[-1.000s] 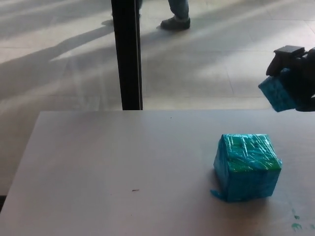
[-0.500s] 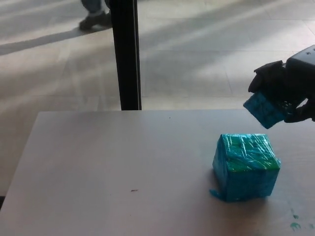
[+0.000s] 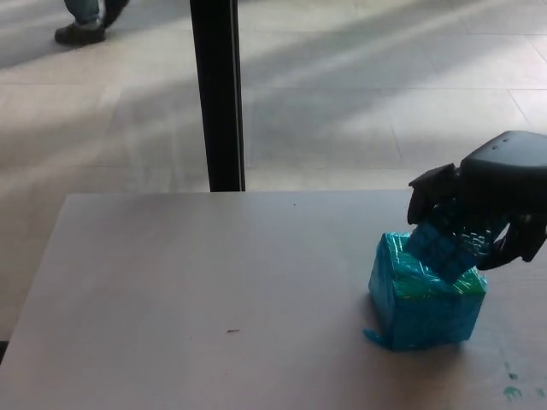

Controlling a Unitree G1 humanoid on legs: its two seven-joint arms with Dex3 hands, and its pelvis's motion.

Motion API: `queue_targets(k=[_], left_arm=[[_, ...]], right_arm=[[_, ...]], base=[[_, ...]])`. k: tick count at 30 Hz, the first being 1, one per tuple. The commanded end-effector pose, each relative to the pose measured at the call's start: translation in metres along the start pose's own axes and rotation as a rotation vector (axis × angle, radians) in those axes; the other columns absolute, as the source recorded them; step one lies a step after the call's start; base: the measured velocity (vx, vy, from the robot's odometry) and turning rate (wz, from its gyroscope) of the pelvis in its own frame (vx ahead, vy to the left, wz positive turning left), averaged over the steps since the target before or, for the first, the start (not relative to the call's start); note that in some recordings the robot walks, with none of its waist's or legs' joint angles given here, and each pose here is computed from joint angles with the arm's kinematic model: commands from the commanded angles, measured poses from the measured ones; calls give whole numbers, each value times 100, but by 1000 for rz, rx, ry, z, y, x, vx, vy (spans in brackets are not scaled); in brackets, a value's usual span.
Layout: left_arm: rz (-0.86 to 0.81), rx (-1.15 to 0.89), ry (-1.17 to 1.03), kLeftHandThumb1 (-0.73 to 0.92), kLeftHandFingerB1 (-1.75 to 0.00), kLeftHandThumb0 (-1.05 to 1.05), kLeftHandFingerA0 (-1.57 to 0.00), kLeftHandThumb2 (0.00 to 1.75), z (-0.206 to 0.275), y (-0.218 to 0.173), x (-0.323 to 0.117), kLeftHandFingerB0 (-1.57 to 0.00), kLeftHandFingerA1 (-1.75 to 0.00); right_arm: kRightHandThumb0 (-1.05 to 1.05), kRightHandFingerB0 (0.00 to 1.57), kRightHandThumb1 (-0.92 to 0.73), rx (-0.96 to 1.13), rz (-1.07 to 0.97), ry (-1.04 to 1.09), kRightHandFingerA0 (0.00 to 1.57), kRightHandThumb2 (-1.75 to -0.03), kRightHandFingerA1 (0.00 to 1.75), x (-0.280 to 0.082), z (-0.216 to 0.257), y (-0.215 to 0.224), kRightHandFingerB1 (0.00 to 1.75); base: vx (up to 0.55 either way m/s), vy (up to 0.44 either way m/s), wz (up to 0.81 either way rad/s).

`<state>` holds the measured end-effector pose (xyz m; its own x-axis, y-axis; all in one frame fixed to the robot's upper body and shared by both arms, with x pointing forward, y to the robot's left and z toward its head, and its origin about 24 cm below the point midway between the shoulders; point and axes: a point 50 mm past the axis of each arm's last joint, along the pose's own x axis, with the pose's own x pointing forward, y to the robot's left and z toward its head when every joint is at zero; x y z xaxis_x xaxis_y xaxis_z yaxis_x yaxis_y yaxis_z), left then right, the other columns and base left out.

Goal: The robot uses its right hand to pick up the small cube kept on the middle on the desk and place it on the bigger cube kept next to it

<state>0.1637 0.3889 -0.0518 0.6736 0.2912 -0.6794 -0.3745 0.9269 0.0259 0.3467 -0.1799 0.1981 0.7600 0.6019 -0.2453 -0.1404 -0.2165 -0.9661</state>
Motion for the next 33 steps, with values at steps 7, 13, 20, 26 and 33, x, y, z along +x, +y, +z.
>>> queue_targets(k=[7,13,20,26,33], left_arm=[[22,-17,-4,83,-31,-92,-29,66,1,7,-3,-22,-38],[21,-5,-6,65,-43,-91,-23,103,1,7,-3,-16,-48],[20,-1,-5,83,-31,-92,-30,66,1,6,-3,-22,-37],[16,4,-4,83,-30,-93,-29,65,1,5,-2,-21,-37],[13,23,-11,66,-43,-92,-26,104,3,3,-1,-17,-50]], right_arm=[[-23,63,-71,96,51,21,75,-68,173,8,-2,25,147],[-26,62,-70,112,43,99,71,-66,175,12,-17,19,157],[-28,80,-66,154,-14,142,79,-65,161,12,-31,12,98],[-49,22,-66,172,19,127,59,-60,63,13,-25,9,28],[-67,4,-47,137,52,79,20,-84,56,15,-6,0,36]], base=[[0,0,0],[0,0,0],[0,0,0],[0,0,0],[0,0,0]])
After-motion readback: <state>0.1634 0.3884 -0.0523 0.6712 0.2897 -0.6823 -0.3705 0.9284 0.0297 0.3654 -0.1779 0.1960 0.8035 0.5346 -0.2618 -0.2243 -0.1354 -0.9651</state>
